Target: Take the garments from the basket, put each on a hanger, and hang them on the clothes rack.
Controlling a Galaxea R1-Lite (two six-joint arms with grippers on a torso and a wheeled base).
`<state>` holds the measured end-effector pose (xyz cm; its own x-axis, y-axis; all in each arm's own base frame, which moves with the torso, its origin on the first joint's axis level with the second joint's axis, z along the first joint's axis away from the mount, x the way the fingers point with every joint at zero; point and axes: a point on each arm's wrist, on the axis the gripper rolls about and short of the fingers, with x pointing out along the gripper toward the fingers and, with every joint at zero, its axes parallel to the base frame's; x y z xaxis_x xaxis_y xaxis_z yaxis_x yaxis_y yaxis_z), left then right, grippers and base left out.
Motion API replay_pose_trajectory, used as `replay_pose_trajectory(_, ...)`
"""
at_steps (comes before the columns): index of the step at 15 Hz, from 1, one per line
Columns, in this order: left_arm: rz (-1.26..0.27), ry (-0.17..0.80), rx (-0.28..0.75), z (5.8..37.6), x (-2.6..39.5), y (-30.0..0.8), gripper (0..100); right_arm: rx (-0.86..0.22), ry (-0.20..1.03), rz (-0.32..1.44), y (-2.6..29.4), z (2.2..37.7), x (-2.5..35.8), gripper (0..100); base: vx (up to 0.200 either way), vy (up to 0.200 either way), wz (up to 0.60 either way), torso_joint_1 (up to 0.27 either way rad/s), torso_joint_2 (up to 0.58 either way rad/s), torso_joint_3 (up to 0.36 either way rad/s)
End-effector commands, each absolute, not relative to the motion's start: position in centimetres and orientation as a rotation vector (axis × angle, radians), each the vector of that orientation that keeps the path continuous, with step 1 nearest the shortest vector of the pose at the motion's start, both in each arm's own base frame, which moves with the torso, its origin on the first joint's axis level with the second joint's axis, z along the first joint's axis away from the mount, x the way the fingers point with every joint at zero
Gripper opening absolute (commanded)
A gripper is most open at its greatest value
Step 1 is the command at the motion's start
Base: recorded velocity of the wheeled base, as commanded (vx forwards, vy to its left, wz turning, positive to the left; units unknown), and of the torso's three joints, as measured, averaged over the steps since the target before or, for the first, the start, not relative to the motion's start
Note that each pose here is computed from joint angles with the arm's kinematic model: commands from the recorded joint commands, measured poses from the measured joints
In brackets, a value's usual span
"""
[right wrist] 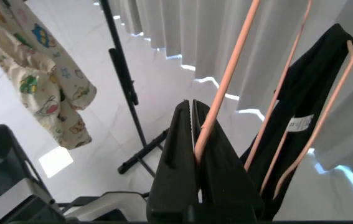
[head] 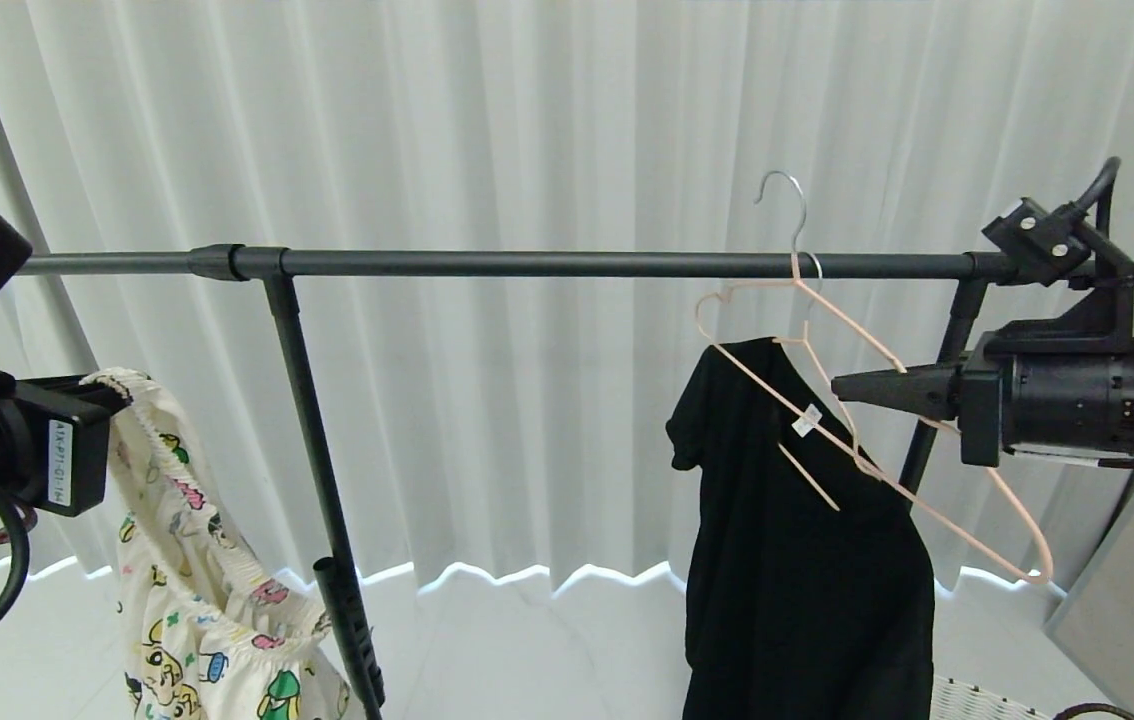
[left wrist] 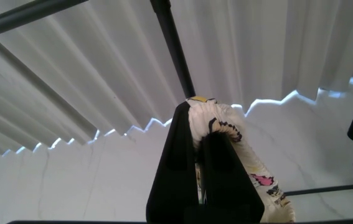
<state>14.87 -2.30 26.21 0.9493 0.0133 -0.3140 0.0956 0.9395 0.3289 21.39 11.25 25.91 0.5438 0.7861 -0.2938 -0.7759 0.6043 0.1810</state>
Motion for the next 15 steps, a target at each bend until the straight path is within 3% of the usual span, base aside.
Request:
replay_pose_trajectory(1, -0.041, 0.319, 0.35, 26.2, 14.9, -2.3, 0, 0.026, 0.31, 0.932, 10.0, 26.9, 18.5, 0, 0.0, 0.0, 0.0, 0.0, 0.0, 0.0)
replay_pose_trajectory(3, -0.043, 0.32, 0.353, 26.2, 14.9, -2.3, 0, 0.02, 0.284, 0.928, 9.3, 27.0, 16.9, 0, 0.0, 0.0, 0.0, 0.0, 0.0, 0.0)
replay_pose_trajectory(10, -0.042, 0.323, 0.355, 26.1, 15.0, -2.3, 0, -0.133, 0.262, 0.924, 8.1, 27.1, 15.2, 0, -0.2, 0.0, 0.0, 0.001, 0.0, 0.002)
replay_pose_trajectory(13, -0.045, 0.331, 0.355, 25.9, 15.0, -2.3, 0, -0.126, 0.251, 0.954, 8.2, 27.4, 14.6, 0, -0.2, 0.0, 0.0, 0.007, 0.01, 0.004)
replay_pose_trajectory(15, -0.046, 0.341, 0.358, 25.7, 15.1, -2.3, 0, -0.059, 0.291, 1.043, 8.8, 27.4, 13.8, 0, -0.2, 0.0, 0.0, 0.0, 0.01, 0.002)
